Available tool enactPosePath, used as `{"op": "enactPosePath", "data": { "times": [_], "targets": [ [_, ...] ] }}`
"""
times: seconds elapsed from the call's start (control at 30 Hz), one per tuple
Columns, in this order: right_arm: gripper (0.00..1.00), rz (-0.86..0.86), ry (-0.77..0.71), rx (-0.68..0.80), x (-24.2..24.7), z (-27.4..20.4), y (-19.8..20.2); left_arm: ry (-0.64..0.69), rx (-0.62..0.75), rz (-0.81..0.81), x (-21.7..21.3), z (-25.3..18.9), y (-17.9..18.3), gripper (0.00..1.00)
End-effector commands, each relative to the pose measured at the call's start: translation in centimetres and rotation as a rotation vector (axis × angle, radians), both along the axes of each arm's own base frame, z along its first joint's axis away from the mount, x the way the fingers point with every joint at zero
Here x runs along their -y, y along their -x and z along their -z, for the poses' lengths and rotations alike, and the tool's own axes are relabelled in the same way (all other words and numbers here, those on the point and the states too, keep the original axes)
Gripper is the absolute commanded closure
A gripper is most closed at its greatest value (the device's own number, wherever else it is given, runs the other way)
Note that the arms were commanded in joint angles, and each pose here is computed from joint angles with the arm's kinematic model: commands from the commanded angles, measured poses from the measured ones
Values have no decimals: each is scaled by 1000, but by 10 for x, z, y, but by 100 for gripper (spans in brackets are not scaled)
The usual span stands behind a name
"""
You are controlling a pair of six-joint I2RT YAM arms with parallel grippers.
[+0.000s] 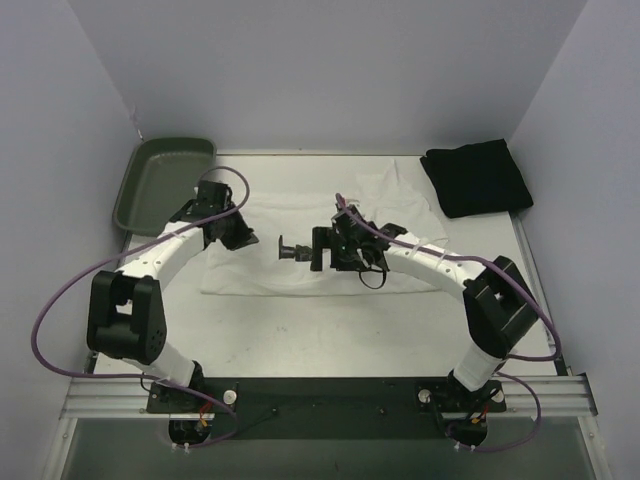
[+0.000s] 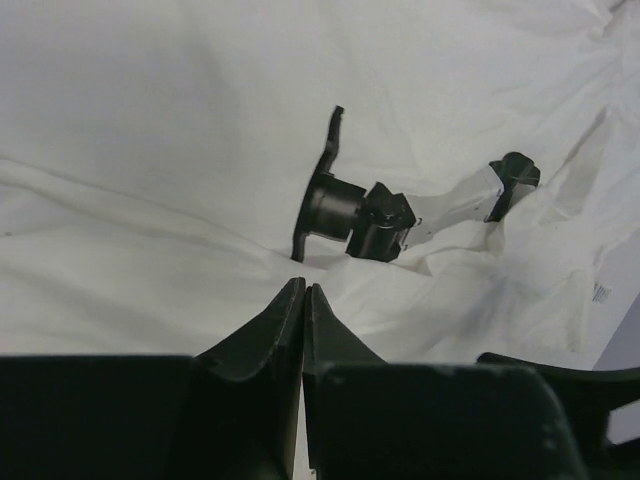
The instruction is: Fold and stack the t-shirts
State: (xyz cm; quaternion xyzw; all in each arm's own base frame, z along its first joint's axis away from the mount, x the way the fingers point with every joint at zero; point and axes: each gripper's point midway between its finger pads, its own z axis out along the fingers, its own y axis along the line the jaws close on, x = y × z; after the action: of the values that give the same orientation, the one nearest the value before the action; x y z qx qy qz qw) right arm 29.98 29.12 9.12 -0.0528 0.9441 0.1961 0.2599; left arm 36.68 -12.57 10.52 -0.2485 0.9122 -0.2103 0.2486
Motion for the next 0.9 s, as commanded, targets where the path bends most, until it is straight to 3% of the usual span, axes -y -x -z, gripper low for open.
{"op": "enactPosePath", "data": {
  "times": [0.0,0.07,0.1,0.17,0.2,0.27,0.3,0.43,0.47,0.5,0.53,0.57,0.6,0.63,0.67,0.7,0.73,0.87],
  "targets": [
    [0,60,60,-26,30,28,19,-19,42,96,35,-9,-15,83],
    [0,67,86,-54,41,45,30,-22,48,120,46,-6,-20,73],
    [0,69,81,-46,42,45,31,-20,56,133,53,-6,-21,62],
    [0,73,90,-62,48,55,39,-14,56,149,61,-4,-23,57],
    [0,75,80,-54,48,54,40,-9,65,155,65,-4,-25,65],
    [3,82,78,-55,52,55,45,1,68,164,73,-4,-24,92],
    [4,82,75,-52,52,55,45,6,70,166,75,-4,-25,100],
    [13,68,86,-12,53,39,49,15,89,181,82,-12,-25,100],
    [17,81,108,31,57,29,45,13,102,181,82,-17,-24,100],
    [31,79,125,41,57,21,46,11,113,181,82,-20,-24,98],
    [41,61,132,57,54,15,49,9,121,181,82,-23,-24,76],
    [54,66,142,87,54,6,47,10,144,181,82,-31,-24,68],
    [83,61,145,94,53,-1,46,7,150,179,81,-33,-24,61],
    [98,58,147,94,52,-4,46,5,162,180,81,-37,-26,52],
    [100,55,156,88,51,-3,47,2,166,178,80,-40,-27,27],
    [100,57,159,91,50,-3,45,-1,163,182,81,-40,-26,17],
    [100,54,158,93,48,-4,44,-1,167,185,82,-42,-28,12],
    [100,44,170,64,37,16,40,0,148,203,87,-35,-29,10]
  ]
}}
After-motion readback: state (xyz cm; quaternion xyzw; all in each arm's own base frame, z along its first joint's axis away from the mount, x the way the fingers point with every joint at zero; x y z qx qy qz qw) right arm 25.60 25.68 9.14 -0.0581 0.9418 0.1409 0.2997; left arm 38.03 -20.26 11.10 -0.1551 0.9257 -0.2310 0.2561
